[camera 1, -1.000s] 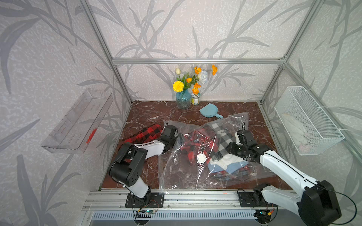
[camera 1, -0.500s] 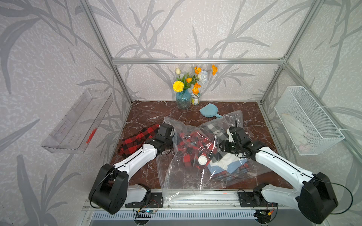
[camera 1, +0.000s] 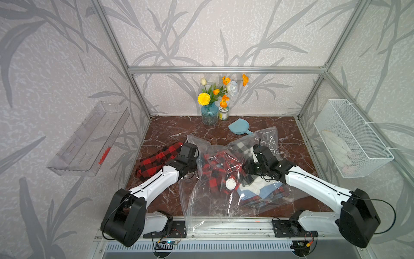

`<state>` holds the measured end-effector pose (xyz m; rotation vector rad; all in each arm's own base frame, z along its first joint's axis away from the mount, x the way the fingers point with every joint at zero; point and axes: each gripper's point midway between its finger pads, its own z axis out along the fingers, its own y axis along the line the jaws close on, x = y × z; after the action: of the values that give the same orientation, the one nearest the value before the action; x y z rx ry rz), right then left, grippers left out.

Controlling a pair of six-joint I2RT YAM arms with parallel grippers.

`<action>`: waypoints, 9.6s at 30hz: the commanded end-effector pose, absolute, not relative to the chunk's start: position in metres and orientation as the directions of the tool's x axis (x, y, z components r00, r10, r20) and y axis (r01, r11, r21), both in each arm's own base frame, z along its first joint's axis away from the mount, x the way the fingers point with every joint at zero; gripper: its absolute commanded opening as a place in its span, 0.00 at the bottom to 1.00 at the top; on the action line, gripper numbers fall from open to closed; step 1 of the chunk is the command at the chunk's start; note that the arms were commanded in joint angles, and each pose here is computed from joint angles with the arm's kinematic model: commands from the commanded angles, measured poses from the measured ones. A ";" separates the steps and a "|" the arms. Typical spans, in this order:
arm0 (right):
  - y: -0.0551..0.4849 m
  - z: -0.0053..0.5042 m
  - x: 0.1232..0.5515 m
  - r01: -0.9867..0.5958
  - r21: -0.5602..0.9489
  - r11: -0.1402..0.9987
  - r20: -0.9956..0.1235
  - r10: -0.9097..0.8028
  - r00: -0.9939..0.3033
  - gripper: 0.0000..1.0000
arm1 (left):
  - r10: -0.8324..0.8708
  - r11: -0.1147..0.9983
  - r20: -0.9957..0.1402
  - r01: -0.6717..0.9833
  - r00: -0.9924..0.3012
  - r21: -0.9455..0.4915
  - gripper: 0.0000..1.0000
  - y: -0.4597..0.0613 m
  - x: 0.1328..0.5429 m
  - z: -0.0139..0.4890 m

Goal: Take the shirt out of the vacuum bag
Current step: Take out the shirt from the vacuum bag, then place the shirt at the center of the board.

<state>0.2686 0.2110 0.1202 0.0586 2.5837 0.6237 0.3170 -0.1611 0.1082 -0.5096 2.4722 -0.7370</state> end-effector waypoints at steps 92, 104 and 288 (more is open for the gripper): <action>0.217 0.125 0.294 -0.116 0.447 0.887 -0.502 0.142 -0.853 0.00 | -0.410 0.912 -0.266 -0.383 -0.873 -0.149 0.00 0.058 0.395 0.116; 0.266 0.060 0.283 -0.141 0.367 0.920 -0.413 0.025 -0.910 0.00 | -0.416 0.903 -0.180 -0.383 -0.891 -0.192 0.19 0.027 0.385 0.077; 0.193 -0.013 0.322 0.056 0.407 0.912 -0.238 0.165 -0.957 0.00 | -0.906 0.416 -0.301 -0.757 -0.298 -0.503 0.90 0.079 0.318 0.091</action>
<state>0.3604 0.2145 0.0426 0.1359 2.5980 0.7098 0.3064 0.0612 0.0887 -1.3560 2.2571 -0.4095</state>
